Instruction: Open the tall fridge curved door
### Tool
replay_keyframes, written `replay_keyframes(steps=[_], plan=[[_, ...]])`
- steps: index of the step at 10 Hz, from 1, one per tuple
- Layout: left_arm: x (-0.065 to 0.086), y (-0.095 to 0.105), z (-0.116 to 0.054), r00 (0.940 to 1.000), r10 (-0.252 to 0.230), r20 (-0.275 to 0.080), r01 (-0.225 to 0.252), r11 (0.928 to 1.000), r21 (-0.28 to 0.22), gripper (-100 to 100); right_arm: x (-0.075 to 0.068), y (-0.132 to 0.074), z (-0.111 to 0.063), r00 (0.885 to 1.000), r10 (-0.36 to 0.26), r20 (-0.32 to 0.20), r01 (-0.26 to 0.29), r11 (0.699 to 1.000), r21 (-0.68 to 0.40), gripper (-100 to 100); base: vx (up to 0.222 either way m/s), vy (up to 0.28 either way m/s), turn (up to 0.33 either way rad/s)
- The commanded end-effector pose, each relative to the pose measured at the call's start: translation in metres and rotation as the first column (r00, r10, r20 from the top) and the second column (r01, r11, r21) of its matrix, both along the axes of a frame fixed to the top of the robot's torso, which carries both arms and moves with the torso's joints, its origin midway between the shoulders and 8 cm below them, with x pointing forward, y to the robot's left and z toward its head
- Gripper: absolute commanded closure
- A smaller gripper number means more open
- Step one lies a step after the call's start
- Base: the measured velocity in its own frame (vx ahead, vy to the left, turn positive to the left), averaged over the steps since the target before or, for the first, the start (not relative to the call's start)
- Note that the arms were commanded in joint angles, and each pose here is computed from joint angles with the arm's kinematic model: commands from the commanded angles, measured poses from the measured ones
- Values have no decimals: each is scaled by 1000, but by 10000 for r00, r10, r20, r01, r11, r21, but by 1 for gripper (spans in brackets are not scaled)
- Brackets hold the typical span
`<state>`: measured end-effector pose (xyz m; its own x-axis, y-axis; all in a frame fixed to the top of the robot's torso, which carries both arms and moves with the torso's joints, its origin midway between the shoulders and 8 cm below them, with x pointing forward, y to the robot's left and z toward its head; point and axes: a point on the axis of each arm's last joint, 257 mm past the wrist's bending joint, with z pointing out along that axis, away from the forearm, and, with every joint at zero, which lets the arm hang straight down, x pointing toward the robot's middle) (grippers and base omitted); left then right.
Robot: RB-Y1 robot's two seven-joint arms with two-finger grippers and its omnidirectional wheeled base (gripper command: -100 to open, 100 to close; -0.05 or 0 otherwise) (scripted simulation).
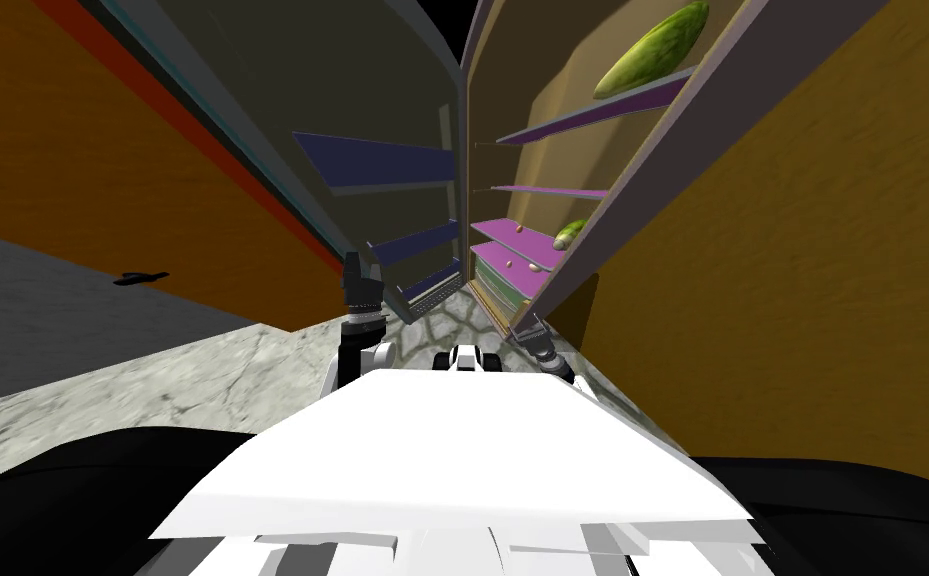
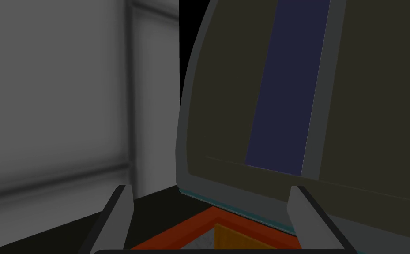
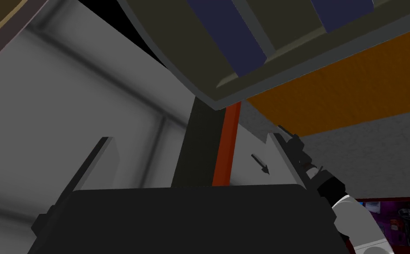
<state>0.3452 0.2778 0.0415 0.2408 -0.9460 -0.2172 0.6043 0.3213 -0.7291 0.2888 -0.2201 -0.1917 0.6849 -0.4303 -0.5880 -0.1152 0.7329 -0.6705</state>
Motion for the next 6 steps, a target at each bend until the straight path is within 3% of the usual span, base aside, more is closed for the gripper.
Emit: replay_keyframes(steps=[1,3,6], plan=[[0,0,0,10000,0,1,0,10000,0,0,-11,-6,-19,9993,-358,54,361,9964,-766,-100,151,61,-108],[0,0,0,10000,0,1,0,10000,0,0,-11,-6,-19,9983,-511,270,537,9932,-1036,-100,101,34,-26],[0,0,0,10000,-1,2,1,10000,0,0,-25,-12,-45,9954,-920,261,952,9781,-1849,-100,97,44,-82]])
